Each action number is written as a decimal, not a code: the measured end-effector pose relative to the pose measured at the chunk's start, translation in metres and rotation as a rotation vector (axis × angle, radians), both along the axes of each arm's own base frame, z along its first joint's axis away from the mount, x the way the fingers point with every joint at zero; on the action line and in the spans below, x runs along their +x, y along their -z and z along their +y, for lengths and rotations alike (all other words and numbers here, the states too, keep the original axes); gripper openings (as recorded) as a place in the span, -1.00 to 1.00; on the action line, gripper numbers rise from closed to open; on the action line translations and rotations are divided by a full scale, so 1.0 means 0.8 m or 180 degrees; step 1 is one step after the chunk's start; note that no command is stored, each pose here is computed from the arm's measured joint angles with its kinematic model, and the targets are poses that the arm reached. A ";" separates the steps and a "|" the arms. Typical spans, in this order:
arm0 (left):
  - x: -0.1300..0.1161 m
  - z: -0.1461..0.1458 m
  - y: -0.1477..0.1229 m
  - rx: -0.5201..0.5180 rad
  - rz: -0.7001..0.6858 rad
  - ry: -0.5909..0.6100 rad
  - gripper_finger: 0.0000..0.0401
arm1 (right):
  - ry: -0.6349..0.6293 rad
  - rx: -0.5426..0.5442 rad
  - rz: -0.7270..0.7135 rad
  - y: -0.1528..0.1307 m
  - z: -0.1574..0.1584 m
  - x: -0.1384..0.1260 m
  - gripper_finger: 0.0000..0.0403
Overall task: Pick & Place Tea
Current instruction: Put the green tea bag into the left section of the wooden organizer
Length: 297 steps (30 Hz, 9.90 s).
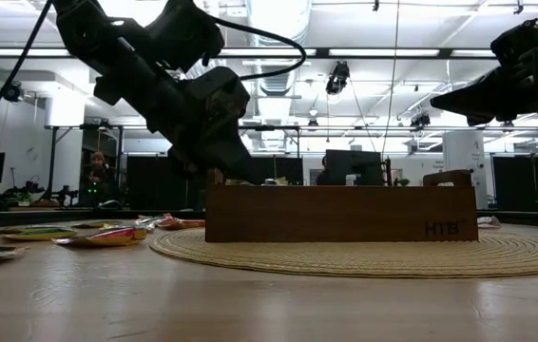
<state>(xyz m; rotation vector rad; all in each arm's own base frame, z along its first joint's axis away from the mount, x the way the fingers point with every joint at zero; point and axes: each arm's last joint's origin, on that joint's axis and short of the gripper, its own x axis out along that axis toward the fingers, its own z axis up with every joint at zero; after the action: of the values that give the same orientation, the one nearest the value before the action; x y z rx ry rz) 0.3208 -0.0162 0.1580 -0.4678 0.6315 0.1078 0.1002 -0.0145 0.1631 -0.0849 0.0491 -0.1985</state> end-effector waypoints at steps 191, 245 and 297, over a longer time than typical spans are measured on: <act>-0.124 -0.118 -0.006 0.0065 0.1697 -0.0328 -0.20 | 0.0000 0.0000 0.0000 0.000 0.000 0.000 -0.96; -0.065 -0.135 -0.101 0.1127 0.0738 -0.0214 -1.00 | 0.0000 0.0000 -0.0001 0.000 0.000 0.000 -0.96; 0.071 -0.200 -0.065 0.2579 0.1119 0.0537 -1.00 | -0.0002 0.0000 -0.0002 0.000 0.000 0.000 -0.96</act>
<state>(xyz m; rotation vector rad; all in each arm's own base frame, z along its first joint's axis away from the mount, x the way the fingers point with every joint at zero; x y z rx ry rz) 0.3774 -0.1759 0.2099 0.3972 0.9023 0.2743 0.1002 -0.0144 0.1632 -0.0849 0.0486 -0.1980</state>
